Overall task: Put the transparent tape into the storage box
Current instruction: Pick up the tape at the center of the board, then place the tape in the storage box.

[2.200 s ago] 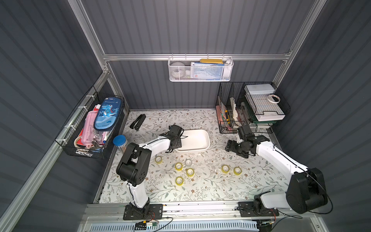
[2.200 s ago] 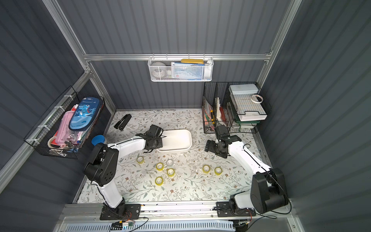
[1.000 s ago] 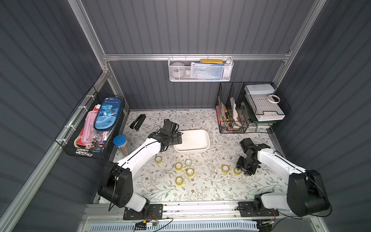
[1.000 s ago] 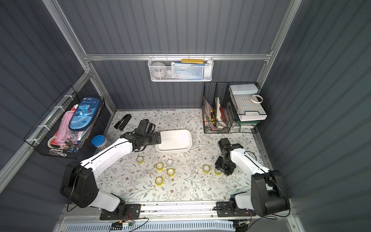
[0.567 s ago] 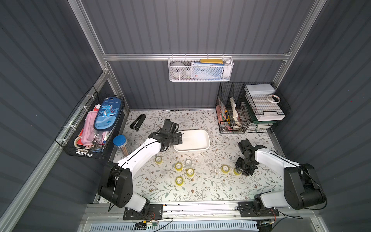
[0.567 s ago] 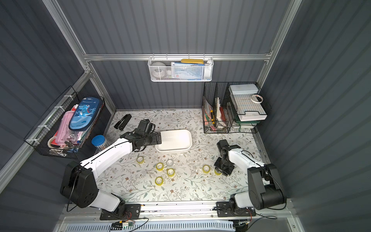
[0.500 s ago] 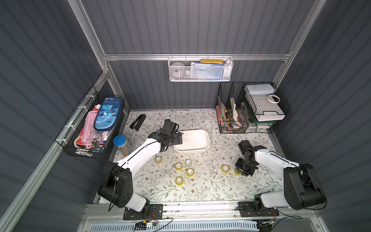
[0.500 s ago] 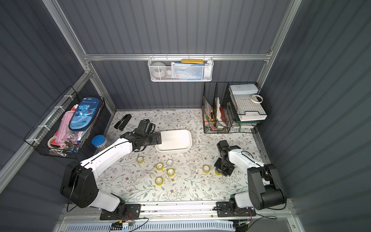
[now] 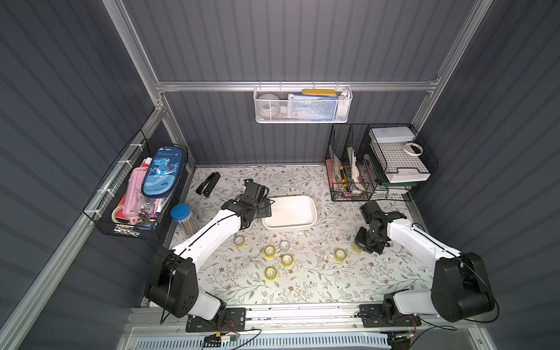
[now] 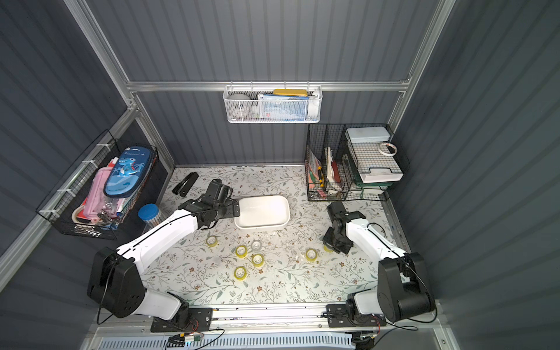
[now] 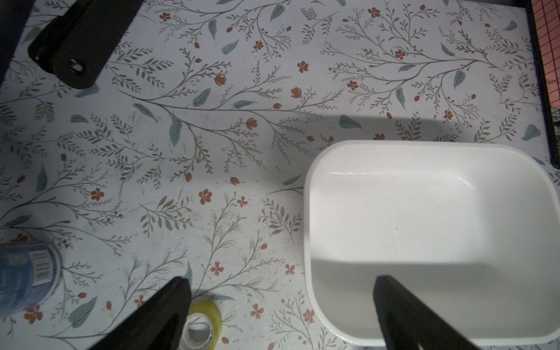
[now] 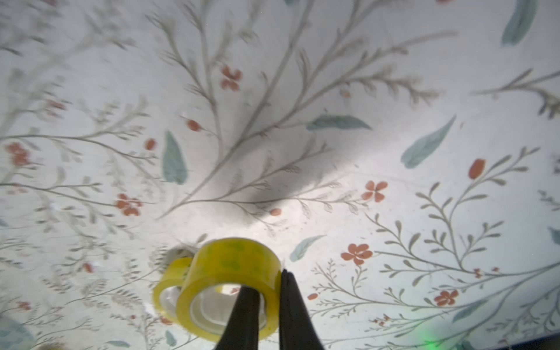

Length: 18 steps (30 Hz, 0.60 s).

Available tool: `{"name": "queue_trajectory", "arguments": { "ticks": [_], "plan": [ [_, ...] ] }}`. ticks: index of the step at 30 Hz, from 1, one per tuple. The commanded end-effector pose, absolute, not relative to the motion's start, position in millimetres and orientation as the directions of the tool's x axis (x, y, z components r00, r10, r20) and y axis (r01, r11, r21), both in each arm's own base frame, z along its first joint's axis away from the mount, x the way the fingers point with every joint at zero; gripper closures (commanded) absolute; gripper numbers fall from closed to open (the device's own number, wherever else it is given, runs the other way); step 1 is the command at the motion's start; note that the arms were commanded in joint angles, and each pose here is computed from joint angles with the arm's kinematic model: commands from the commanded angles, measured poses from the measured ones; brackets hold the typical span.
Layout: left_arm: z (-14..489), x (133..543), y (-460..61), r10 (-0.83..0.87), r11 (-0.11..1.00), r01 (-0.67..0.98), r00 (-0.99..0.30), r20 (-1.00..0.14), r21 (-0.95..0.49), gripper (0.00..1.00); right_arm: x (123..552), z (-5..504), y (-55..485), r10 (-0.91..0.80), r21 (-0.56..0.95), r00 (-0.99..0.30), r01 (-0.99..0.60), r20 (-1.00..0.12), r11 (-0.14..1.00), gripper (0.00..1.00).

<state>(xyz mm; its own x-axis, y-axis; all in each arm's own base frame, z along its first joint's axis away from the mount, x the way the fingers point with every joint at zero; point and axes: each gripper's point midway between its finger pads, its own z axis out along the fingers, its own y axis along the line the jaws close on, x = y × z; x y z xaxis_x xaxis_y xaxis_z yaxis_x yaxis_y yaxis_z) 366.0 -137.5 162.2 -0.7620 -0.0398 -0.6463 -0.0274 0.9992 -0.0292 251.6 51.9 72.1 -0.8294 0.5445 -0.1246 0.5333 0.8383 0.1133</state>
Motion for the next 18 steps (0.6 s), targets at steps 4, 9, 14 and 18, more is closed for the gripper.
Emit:
{"name": "queue_trajectory", "arguments": {
  "ticks": [4, 9, 14, 18],
  "plan": [
    [187, 360, -120, -0.042, 0.997, -0.079, -0.733, -0.679, 0.024, 0.01, 300, 119, 72, 0.401, 0.109, -0.888, 0.386, -0.225, 0.916, 1.00],
    [192, 356, -117, -0.016, 0.997, -0.061, -0.727, -0.686, 0.042, 0.01, 352, 145, 120, 0.244, 0.130, -0.932, 0.216, -0.268, 0.968, 1.00],
    [190, 349, -113, -0.019, 0.998, -0.057, -0.753, -0.658, 0.037, 0.01, 396, 155, 179, 0.080, 0.134, -0.951, 0.042, -0.299, 0.990, 1.00],
    [183, 344, -105, -0.053, 0.996, -0.088, -0.797, -0.601, 0.029, 0.00, 418, 146, 217, -0.005, 0.131, -0.949, -0.049, -0.314, 0.990, 1.00]
  ]
}}
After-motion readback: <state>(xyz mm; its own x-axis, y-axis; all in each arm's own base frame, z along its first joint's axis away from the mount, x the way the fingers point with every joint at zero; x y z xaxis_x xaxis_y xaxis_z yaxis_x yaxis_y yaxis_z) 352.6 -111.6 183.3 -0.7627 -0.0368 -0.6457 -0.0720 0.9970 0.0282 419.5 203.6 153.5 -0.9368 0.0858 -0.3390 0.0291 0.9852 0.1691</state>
